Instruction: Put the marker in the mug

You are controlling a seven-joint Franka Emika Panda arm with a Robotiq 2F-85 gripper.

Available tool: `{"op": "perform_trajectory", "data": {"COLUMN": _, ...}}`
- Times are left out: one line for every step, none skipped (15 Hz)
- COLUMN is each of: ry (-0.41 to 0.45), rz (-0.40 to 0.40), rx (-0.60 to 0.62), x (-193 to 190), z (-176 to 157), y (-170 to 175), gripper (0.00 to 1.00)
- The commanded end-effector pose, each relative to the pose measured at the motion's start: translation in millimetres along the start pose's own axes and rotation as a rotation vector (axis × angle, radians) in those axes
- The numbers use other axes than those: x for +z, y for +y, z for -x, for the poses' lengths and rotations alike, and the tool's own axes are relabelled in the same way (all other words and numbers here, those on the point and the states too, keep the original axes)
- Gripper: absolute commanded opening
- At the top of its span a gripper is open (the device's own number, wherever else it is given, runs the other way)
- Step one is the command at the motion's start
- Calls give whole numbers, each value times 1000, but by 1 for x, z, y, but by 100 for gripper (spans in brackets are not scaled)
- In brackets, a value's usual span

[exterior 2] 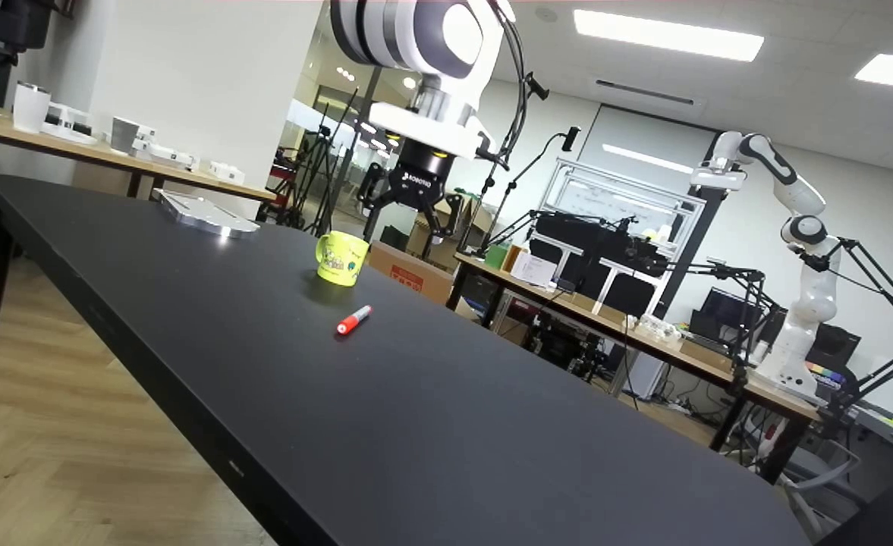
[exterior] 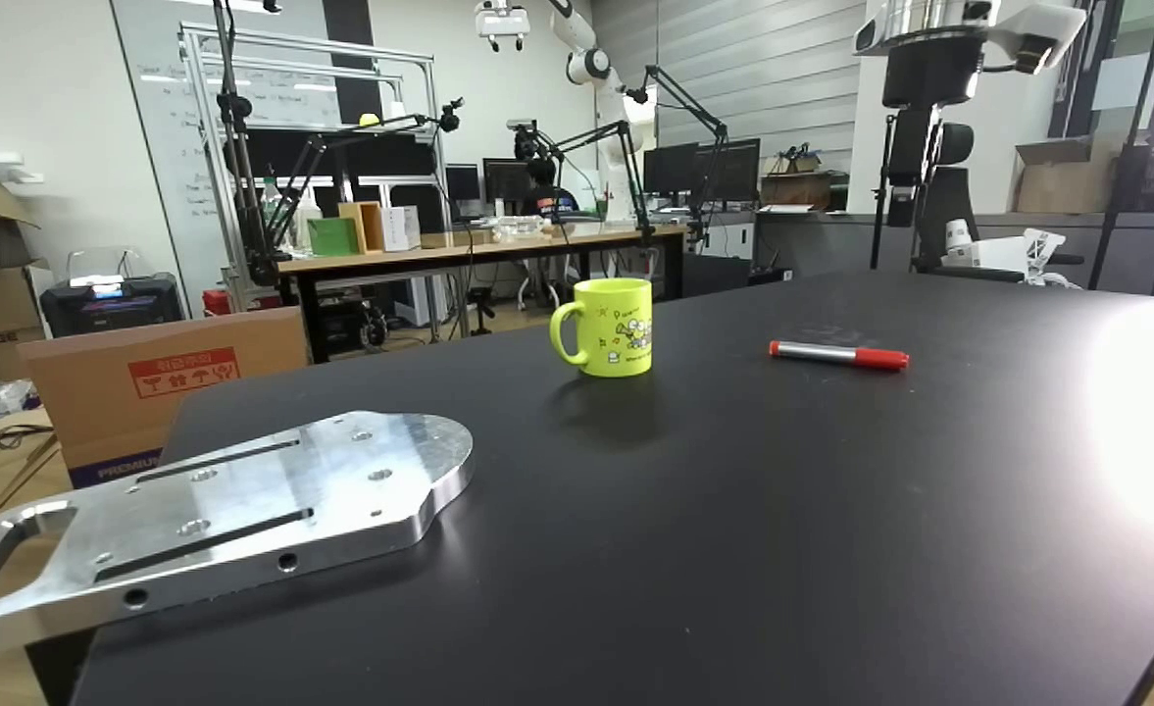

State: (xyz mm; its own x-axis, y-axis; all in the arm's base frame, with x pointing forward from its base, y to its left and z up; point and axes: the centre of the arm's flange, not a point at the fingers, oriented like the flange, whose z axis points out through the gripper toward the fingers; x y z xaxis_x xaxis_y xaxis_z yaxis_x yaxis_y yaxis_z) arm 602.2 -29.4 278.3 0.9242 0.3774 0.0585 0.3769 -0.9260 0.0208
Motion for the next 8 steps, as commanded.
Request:
{"op": "perform_trajectory", "data": {"ry": 22, "rz": -7, "rx": -75, "x": 17, "z": -11, "y": -15, "gripper": 100}}
{"op": "perform_trajectory", "data": {"ry": 28, "rz": -2, "rx": -90, "x": 24, "z": -13, "y": -21, "gripper": 100}}
{"op": "perform_trajectory", "data": {"ry": 36, "rz": 7, "rx": -97, "x": 32, "z": -15, "y": -26, "gripper": 100}}
{"op": "perform_trajectory", "data": {"ry": 46, "rz": 16, "rx": -98, "x": 39, "z": -17, "y": -30, "gripper": 100}}
{"op": "perform_trajectory", "data": {"ry": 57, "rz": 23, "rx": -101, "x": 47, "z": -17, "y": -33, "gripper": 100}}
{"op": "perform_trajectory", "data": {"ry": 67, "rz": 33, "rx": -100, "x": 54, "z": -18, "y": -35, "gripper": 100}}
{"op": "perform_trajectory", "data": {"ry": 75, "rz": 40, "rx": -102, "x": 62, "z": -17, "y": -35, "gripper": 100}}
{"op": "perform_trajectory", "data": {"ry": 81, "rz": 41, "rx": -102, "x": 70, "z": -16, "y": -33, "gripper": 100}}
